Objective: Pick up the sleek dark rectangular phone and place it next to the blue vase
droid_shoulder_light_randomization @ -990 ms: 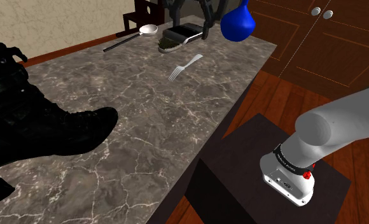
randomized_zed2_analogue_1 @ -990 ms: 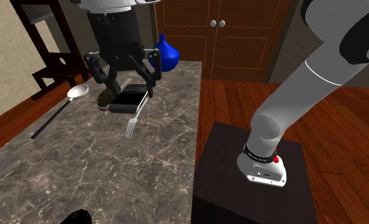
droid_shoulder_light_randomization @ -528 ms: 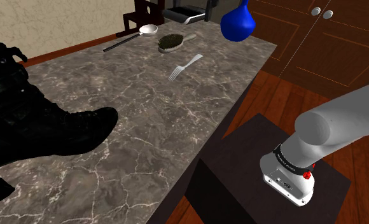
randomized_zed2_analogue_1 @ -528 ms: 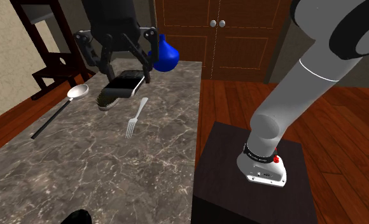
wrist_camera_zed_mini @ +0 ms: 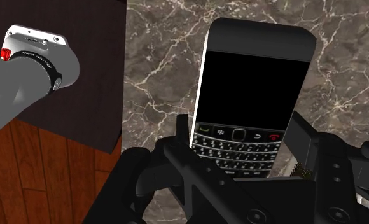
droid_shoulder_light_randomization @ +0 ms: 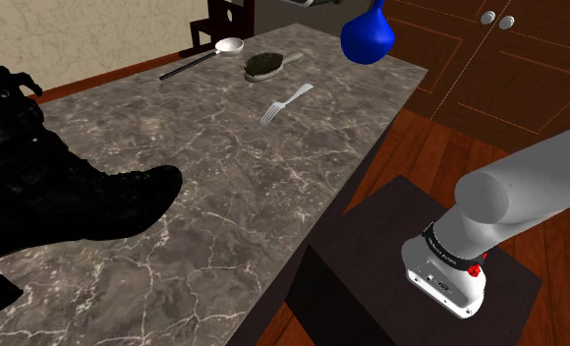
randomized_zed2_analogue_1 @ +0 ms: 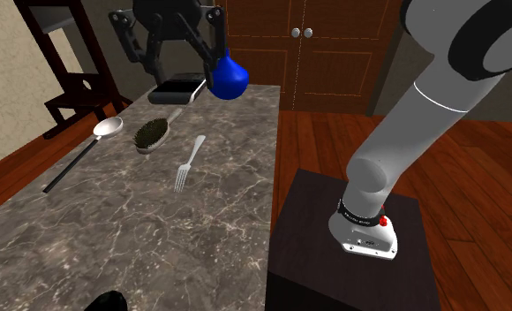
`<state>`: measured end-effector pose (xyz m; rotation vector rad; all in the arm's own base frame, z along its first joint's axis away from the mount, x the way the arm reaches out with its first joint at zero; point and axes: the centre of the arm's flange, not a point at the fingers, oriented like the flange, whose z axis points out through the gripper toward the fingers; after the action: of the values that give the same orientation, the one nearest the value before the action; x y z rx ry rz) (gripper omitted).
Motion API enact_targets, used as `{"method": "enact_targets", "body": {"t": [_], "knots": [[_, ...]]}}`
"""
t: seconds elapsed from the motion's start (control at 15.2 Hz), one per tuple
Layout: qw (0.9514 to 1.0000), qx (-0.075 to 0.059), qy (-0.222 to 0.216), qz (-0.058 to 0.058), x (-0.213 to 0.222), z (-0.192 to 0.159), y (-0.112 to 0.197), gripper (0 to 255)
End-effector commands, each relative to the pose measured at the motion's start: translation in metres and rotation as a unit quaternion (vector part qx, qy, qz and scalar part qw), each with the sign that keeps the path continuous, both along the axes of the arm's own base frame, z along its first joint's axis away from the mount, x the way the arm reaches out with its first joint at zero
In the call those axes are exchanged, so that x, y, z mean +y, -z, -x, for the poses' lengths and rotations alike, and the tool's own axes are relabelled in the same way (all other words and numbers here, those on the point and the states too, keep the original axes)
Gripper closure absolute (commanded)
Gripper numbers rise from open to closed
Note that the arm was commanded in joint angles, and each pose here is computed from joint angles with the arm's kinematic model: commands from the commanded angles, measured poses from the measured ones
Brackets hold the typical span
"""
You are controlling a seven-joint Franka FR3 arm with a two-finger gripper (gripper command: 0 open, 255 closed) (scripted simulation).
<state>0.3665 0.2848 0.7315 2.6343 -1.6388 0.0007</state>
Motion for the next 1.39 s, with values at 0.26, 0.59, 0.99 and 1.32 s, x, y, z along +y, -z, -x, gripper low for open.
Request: {"method": "enact_targets", "body": {"t": [0.26, 0.59, 0.99, 1.32], "knots": [[1.0, 0.0, -0.001, 0.0, -0.078, -0.011, 0.0, 255], [1.0, 0.0, -0.001, 0.0, -0.143, -0.02, 0.0, 255], [1.0, 0.0, -0.001, 0.0, -0.222, -0.031, 0.0, 255], [1.0, 0.0, -0.001, 0.0, -0.287, -0.04, 0.0, 255]]}}
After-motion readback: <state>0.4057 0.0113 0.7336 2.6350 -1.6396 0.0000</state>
